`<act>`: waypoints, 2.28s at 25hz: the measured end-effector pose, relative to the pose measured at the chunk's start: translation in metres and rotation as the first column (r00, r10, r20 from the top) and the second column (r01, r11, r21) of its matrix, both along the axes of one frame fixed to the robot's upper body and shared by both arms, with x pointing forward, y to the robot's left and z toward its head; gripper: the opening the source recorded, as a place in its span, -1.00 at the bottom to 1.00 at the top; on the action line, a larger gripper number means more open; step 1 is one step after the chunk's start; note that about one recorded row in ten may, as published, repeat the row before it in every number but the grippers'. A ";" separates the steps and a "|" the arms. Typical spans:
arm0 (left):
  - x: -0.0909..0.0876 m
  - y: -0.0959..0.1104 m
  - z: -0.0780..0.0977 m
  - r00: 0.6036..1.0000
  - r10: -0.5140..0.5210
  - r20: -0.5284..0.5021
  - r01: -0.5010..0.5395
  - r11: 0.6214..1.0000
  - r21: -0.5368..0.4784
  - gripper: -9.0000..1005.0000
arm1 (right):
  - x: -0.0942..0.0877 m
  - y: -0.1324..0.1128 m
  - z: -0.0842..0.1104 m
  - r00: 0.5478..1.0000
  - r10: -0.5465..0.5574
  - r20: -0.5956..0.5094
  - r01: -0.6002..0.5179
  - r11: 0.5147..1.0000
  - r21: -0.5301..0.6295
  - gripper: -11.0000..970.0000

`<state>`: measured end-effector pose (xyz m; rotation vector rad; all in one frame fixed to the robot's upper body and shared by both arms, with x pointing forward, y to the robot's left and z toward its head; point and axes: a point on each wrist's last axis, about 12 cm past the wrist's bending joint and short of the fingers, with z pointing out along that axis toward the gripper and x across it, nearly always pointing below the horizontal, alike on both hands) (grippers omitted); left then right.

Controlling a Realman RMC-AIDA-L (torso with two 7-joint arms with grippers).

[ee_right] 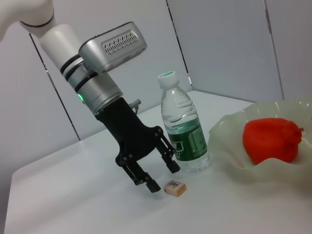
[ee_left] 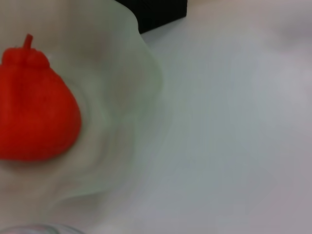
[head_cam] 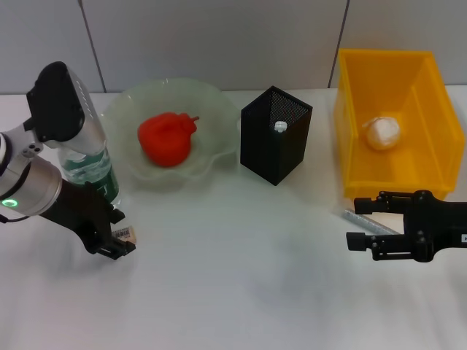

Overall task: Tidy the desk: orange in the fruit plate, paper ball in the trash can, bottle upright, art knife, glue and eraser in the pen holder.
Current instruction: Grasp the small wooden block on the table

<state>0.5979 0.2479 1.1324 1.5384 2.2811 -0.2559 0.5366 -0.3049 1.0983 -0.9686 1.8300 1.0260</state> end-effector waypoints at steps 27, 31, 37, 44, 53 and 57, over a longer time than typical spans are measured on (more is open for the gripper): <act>0.003 -0.005 -0.007 1.000 -0.005 0.017 0.004 0.998 0.070 -0.06 | -0.001 -0.001 0.000 1.000 -0.002 0.000 0.002 1.000 0.000 0.62; 0.004 -0.003 -0.009 1.000 0.001 0.022 -0.003 0.995 0.098 -0.12 | -0.001 -0.001 0.000 1.000 -0.001 -0.002 0.001 1.000 0.001 0.62; 0.004 -0.005 -0.011 1.000 0.003 0.015 -0.005 0.995 0.103 -0.16 | -0.001 -0.001 0.000 1.000 0.002 -0.002 -0.002 1.000 0.003 0.62; 0.004 -0.006 -0.012 1.000 -0.003 0.012 0.002 0.994 0.106 -0.16 | -0.001 0.000 0.000 1.000 0.004 -0.001 -0.004 1.000 0.003 0.62; 0.007 -0.010 -0.016 1.000 -0.010 0.005 0.009 0.994 0.111 -0.19 | 0.000 0.000 0.000 1.000 0.004 -0.001 -0.004 1.000 0.003 0.62; 0.007 -0.010 -0.015 1.000 -0.010 0.008 0.009 0.994 0.113 -0.19 | -0.001 0.000 0.000 1.000 0.003 -0.002 -0.003 1.000 0.003 0.62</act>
